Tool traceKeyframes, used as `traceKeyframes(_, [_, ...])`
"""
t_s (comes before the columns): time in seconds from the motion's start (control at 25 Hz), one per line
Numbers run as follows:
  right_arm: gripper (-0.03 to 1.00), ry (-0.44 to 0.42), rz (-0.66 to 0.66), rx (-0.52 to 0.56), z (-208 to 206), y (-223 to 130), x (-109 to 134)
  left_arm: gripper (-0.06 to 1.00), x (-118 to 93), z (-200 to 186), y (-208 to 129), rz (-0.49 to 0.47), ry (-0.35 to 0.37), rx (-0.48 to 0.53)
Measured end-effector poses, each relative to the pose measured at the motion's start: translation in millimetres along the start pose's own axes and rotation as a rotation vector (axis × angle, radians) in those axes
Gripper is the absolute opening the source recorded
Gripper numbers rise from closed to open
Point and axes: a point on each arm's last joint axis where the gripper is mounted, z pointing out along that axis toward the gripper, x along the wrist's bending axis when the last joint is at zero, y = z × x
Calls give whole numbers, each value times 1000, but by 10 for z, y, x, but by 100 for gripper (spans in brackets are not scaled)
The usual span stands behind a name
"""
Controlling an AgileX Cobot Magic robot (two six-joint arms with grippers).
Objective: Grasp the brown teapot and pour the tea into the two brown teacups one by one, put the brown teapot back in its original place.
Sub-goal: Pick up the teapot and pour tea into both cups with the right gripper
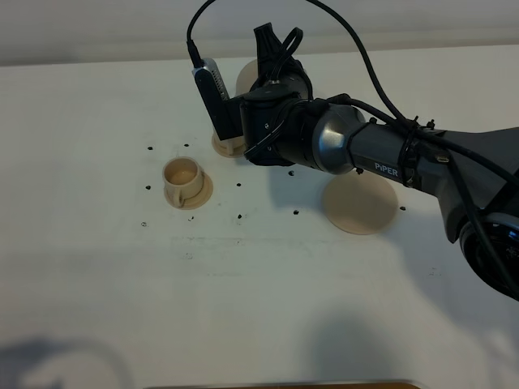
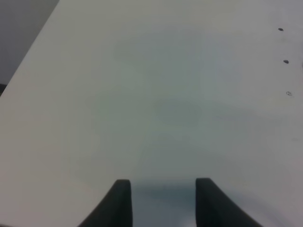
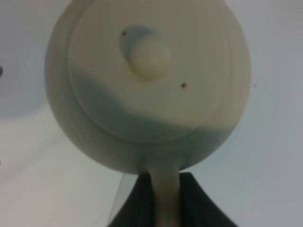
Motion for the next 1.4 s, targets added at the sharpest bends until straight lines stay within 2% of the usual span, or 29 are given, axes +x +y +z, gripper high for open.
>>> traceKeyframes(0.4, [11, 29, 37, -7, -1, 7, 26, 31, 0, 0, 0, 0, 0, 0])
traceKeyframes(0.64, [11, 50, 101, -10, -2, 12, 45, 31, 0, 0, 0, 0, 0, 0])
traceKeyframes(1.16, [11, 146, 357, -9, -16, 20, 111, 31, 0, 0, 0, 0, 0, 0])
traceKeyframes(1.4, [11, 225, 552, 18, -129, -154, -58, 31, 0, 0, 0, 0, 0, 0])
